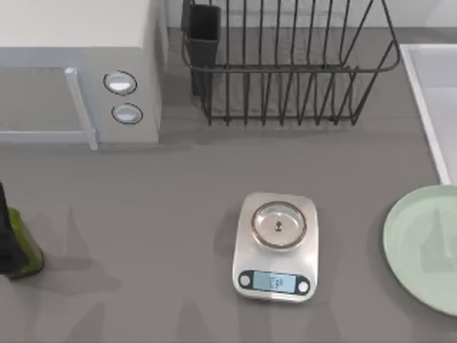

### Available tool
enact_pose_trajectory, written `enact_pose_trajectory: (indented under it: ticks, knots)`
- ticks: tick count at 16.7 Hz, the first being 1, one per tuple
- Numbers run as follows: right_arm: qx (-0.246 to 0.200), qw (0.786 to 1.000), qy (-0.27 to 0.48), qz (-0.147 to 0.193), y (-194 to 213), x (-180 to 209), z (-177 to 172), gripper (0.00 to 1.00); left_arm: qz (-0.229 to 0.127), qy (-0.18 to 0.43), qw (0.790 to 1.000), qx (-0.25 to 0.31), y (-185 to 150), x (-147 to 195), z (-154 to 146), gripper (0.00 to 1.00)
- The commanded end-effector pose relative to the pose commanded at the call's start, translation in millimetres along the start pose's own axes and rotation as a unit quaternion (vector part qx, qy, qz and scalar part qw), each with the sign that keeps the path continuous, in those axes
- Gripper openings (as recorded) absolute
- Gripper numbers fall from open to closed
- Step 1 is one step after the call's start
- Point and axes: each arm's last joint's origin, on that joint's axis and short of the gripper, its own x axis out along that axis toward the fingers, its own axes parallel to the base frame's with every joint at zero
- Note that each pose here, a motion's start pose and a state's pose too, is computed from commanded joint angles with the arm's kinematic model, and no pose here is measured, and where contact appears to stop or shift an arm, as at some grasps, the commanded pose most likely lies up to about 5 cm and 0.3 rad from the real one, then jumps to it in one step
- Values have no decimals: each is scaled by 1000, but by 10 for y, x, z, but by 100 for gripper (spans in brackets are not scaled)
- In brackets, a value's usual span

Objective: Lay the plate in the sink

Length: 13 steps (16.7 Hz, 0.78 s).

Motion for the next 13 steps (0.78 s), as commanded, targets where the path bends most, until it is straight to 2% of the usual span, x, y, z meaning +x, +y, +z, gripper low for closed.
enact_pose_trajectory:
  ticks: [3,7,10,13]
  knots:
    - [13,999,42,13,30,16,141,100,0,0,1000,0,0,0,0,100]
    - [39,985,165,37,120,158,439,100,0,0,1000,0,0,0,0,100]
    - [54,955,289,51,244,415,648,100,0,0,1000,0,0,0,0,100]
    - [56,905,419,52,436,784,758,100,0,0,1000,0,0,0,0,100]
